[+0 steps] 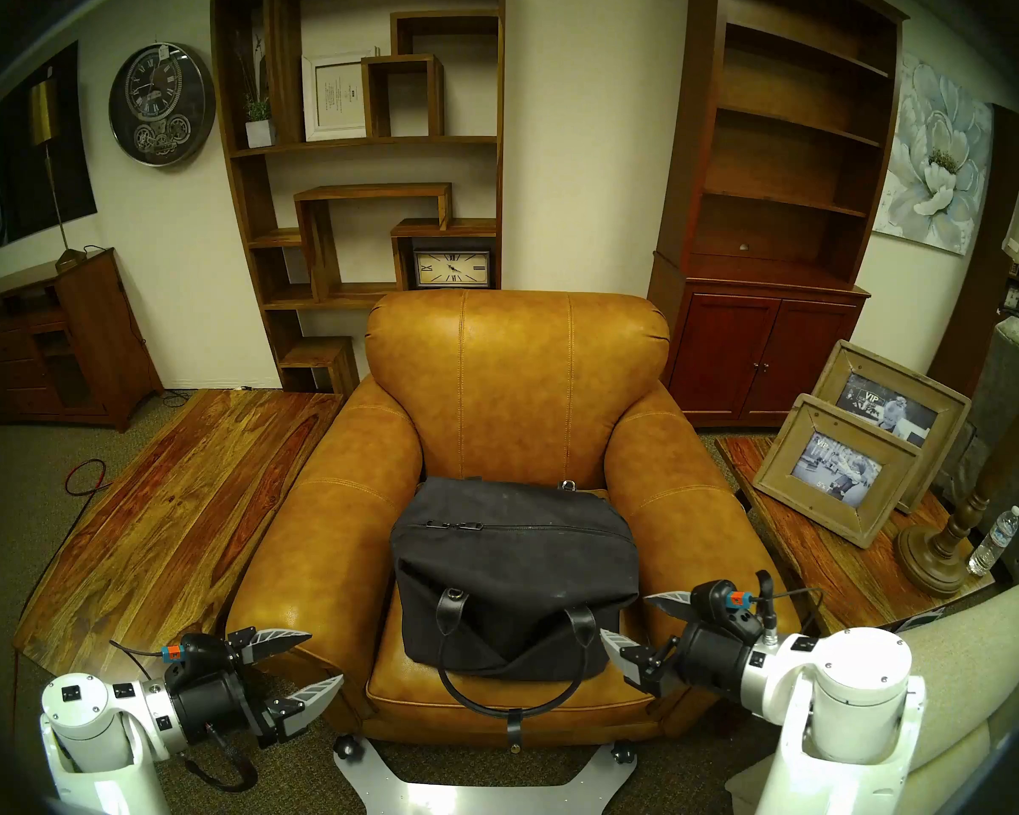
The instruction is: Open a bag with a zipper
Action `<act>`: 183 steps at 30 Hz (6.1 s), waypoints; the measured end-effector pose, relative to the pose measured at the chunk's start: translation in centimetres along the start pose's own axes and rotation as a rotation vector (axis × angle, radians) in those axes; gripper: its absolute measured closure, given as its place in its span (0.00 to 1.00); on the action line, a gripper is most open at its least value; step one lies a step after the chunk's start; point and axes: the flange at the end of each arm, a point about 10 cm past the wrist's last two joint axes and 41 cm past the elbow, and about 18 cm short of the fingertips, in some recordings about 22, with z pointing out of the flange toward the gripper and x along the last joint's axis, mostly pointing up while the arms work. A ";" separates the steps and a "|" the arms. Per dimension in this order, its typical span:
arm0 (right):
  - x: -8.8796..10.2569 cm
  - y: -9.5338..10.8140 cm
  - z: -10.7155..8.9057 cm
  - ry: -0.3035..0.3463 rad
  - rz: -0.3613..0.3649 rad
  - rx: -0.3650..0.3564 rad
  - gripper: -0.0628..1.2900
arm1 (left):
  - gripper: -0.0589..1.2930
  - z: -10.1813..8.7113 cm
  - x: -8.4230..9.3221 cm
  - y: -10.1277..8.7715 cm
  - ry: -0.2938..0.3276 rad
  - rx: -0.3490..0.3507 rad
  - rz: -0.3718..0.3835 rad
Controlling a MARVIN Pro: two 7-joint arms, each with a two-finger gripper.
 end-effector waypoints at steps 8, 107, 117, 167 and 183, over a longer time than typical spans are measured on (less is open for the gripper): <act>2.0 -0.9 4.3 0.031 -0.024 0.117 0.05 | 0.02 0.0 0.0 0.0 0.000 0.001 -0.001; 8.5 -0.2 25.0 -0.117 0.431 0.122 0.05 | 0.02 0.0 -0.1 -0.1 0.001 0.006 -0.004; 9.3 -0.8 26.0 -0.111 0.436 0.156 0.05 | 0.02 0.0 -0.1 -0.1 0.001 0.006 -0.004; 8.9 -0.8 26.5 -0.138 0.519 0.139 0.33 | 0.02 0.0 -0.1 -0.1 0.001 0.007 -0.004; 8.6 -0.7 26.7 -0.149 0.523 0.142 0.59 | 0.02 0.0 -0.1 -0.1 0.001 0.007 -0.004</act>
